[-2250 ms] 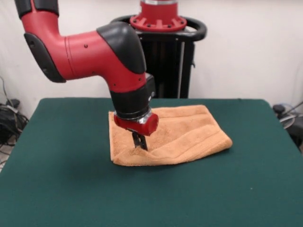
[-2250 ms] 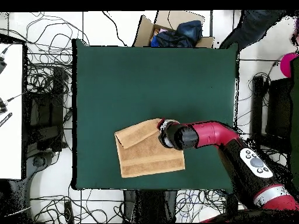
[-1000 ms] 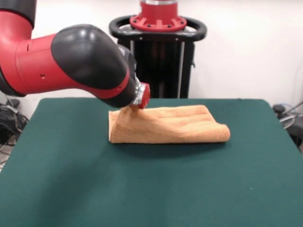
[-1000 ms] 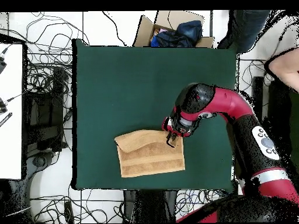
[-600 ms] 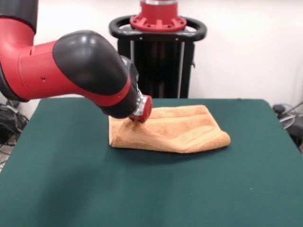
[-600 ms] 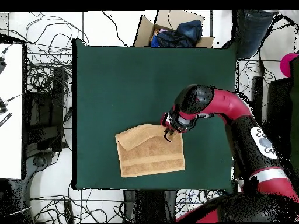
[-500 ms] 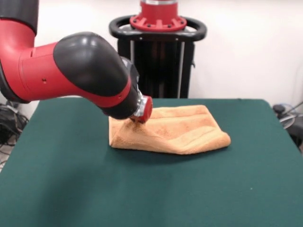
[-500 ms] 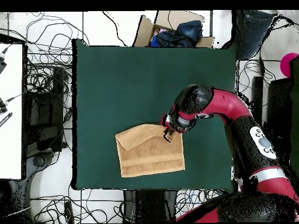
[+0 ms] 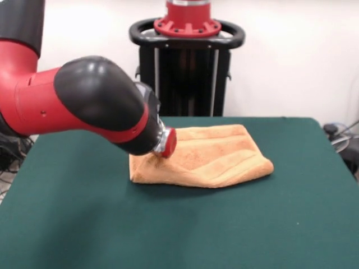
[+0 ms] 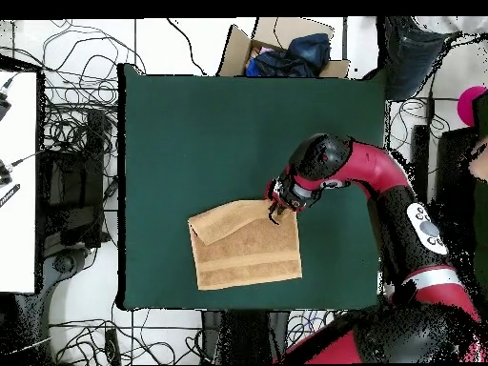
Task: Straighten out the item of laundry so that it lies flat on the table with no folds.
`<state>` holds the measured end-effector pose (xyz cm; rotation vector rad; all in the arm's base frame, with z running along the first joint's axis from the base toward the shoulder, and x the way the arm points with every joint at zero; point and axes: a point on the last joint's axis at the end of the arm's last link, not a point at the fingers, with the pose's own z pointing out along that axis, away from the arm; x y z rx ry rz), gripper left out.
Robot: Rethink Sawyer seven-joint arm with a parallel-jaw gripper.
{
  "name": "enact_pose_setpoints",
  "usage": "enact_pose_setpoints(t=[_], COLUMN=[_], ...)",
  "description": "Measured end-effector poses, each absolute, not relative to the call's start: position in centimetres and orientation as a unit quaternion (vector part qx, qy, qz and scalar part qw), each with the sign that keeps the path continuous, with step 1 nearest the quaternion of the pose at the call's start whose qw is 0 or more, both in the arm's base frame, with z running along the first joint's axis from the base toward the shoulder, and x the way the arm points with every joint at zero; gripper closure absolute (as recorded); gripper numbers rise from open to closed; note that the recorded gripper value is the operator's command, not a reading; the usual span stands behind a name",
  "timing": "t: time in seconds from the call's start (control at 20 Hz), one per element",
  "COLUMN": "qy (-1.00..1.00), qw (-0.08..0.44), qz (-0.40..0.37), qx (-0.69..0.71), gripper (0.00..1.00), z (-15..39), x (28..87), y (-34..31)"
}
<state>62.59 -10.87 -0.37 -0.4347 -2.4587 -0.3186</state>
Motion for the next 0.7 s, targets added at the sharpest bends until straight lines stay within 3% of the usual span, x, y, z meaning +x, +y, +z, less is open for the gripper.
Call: enact_pose_setpoints(t=[0.7], qy=[-0.938], qw=[0.288], qz=[-0.145], qx=[-0.125], gripper=[1.0], z=[-2.3], x=[65.0], y=[-13.4])
